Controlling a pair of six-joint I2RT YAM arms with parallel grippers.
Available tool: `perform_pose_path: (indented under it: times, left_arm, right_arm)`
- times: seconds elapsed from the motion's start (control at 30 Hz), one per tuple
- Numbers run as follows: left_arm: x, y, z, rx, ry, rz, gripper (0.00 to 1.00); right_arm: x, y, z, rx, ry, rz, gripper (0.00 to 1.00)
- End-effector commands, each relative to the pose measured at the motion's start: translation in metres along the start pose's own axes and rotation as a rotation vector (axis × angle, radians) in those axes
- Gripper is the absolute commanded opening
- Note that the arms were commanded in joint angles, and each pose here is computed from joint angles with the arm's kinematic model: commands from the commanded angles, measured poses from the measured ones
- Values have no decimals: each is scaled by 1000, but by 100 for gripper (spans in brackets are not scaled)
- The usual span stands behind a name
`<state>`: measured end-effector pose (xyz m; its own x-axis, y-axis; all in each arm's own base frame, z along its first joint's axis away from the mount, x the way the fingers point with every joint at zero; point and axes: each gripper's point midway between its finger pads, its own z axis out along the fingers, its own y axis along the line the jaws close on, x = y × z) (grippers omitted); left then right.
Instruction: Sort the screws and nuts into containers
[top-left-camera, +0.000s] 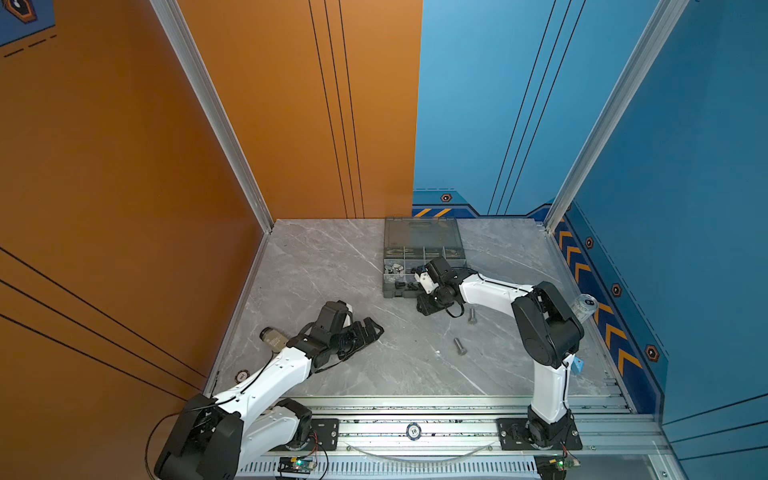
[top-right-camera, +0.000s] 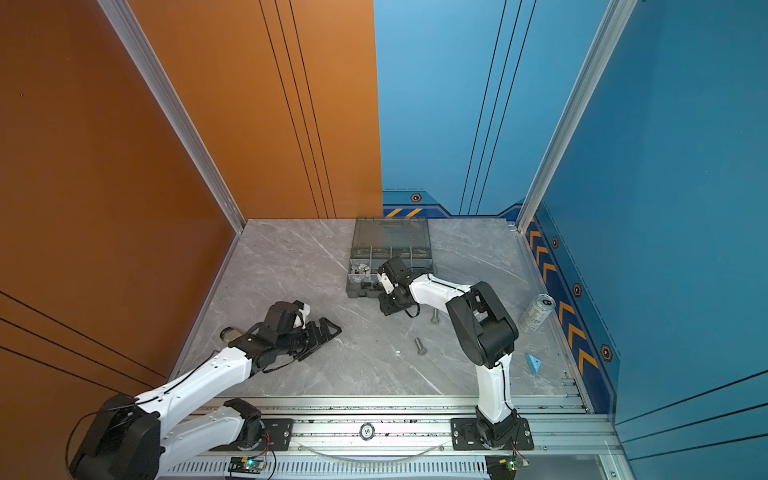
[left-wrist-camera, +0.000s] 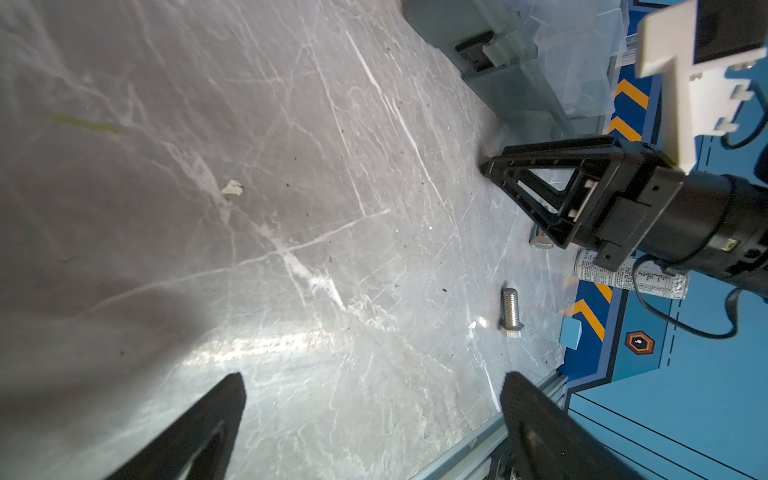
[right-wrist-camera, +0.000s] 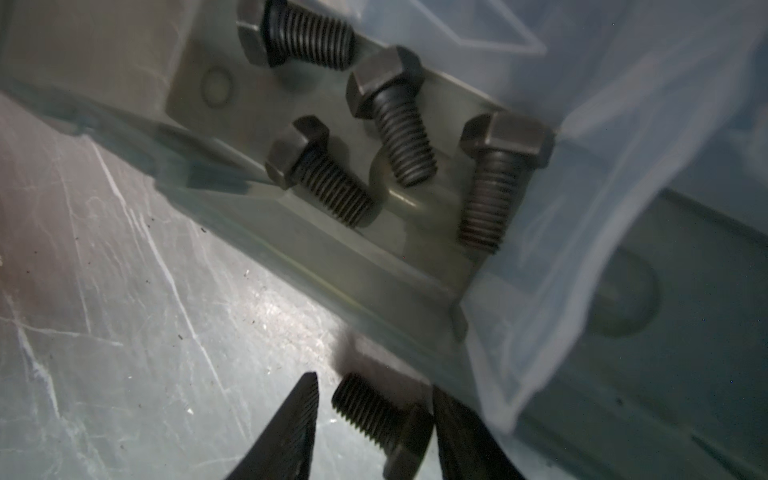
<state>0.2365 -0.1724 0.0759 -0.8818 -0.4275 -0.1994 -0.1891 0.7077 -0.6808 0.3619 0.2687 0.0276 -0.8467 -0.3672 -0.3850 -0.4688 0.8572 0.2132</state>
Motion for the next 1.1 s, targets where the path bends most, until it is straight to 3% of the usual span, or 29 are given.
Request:
perform_pose_path:
  times: [0.0,0.73,1.07]
  left_arm:
    - [6,11,0,-24,19,0,98]
    - [7,12,2,-20,21,-4,98]
    - [7,11,2,-19,20,-5,98]
  right_arm:
    - [14,-3,3,3,31,15,47]
    - [44,11,11,-49,87,-15,37]
    - [53,18,10,-49,118,-52,37]
